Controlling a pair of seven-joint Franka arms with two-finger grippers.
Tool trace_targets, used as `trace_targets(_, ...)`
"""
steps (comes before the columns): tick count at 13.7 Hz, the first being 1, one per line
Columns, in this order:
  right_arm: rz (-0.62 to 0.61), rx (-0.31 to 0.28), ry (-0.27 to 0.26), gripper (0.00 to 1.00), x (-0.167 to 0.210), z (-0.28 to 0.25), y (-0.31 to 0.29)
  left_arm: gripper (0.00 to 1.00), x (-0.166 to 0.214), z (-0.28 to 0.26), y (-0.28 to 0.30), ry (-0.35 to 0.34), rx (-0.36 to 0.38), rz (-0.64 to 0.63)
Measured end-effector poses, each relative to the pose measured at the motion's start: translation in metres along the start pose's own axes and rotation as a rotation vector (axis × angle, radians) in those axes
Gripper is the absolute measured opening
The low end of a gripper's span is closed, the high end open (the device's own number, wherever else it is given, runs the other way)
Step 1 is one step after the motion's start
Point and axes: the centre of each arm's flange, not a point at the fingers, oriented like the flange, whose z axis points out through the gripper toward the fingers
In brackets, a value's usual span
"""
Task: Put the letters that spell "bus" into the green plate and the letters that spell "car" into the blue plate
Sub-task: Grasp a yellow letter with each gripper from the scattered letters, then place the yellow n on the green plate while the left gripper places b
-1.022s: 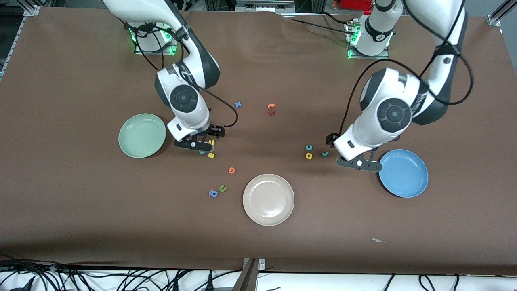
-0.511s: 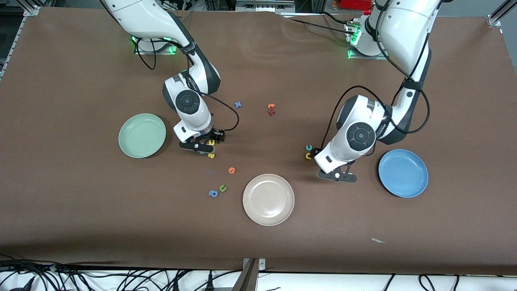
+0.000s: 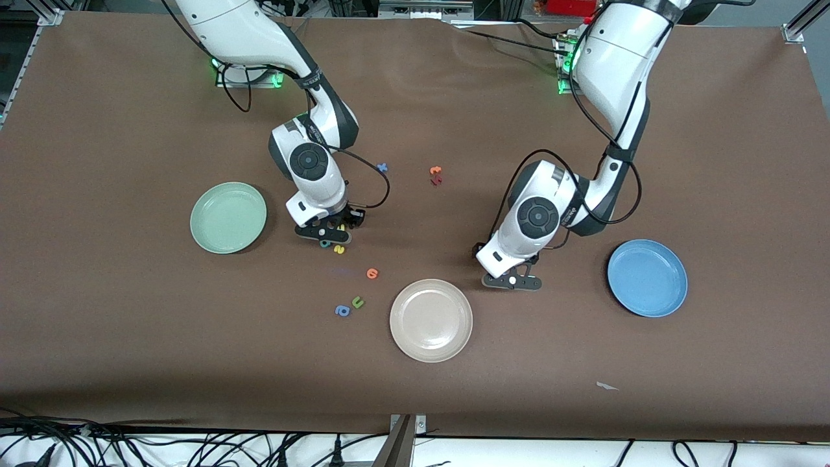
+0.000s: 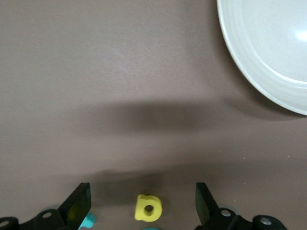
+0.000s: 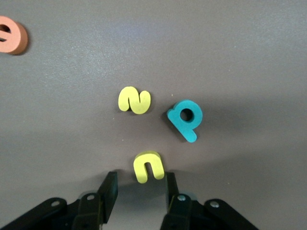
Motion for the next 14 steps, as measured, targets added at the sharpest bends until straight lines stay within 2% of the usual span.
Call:
trace_targets(6,-0.011,0.007,0.021,0.47,0.001,0.004,-0.001,0.93,-0.013,0.023,0.009,0.026,-0.008,0.006)
trace_targets(8,-0.013,0.008,0.023,0.44,0.002,0.004,-0.001,0.89,-0.017,0.025,0.007,0.042,-0.013,0.007)
trace_targets(10,-0.012,0.010,0.028,0.25,0.003,0.003,-0.001,0.86,-0.023,0.027,0.002,0.044,-0.011,0.007)
trace_targets(13,-0.013,0.009,0.029,0.25,0.004,0.002,0.000,0.79,-0.029,0.022,-0.001,0.045,-0.009,0.009)
trace_targets(14,-0.013,0.007,0.033,0.25,0.007,0.002,0.002,0.73,-0.031,0.019,-0.002,0.044,-0.009,0.009)
